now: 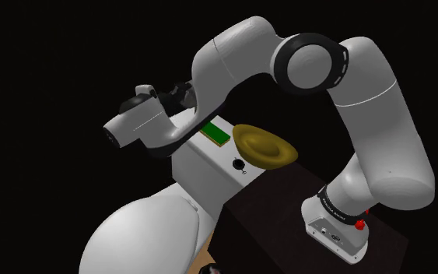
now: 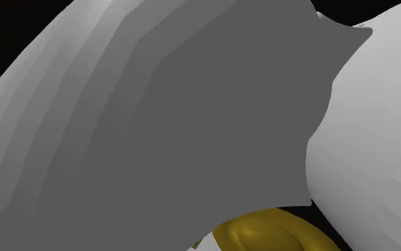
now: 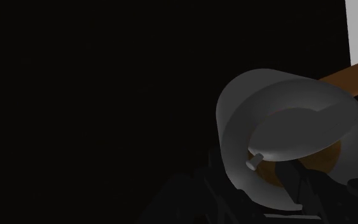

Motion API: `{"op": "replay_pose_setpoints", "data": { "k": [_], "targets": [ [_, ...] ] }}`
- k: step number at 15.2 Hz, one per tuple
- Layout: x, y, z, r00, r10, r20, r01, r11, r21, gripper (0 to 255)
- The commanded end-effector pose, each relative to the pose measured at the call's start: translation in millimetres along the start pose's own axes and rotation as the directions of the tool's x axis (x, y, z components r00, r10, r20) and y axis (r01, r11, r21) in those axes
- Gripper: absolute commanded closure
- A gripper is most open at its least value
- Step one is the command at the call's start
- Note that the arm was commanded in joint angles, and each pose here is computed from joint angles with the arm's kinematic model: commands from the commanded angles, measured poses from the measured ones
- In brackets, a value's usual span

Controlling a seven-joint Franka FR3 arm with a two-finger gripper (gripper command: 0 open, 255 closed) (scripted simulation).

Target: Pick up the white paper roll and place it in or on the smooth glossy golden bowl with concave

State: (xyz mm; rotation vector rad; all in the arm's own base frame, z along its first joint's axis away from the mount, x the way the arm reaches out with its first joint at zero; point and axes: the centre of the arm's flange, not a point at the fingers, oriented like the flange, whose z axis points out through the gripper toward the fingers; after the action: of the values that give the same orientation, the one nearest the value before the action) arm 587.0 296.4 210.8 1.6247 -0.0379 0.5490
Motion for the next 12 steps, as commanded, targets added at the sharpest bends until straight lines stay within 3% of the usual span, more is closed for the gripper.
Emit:
{"op": "replay_pose_setpoints", "data": {
  "k": [1, 9, 12],
  "targets": [
    [4.9, 11.3, -0.3, 1.0, 0.0, 0.0, 0.0, 1.0, 0.0, 255],
    [19.1, 47.2, -1.3, 1.0, 0.0, 0.0, 0.0, 1.0, -0.001, 255],
    [-16.1, 65.4, 0.2, 1.0, 0.0, 0.0, 0.0, 1.0, 0.0, 255]
  ]
}}
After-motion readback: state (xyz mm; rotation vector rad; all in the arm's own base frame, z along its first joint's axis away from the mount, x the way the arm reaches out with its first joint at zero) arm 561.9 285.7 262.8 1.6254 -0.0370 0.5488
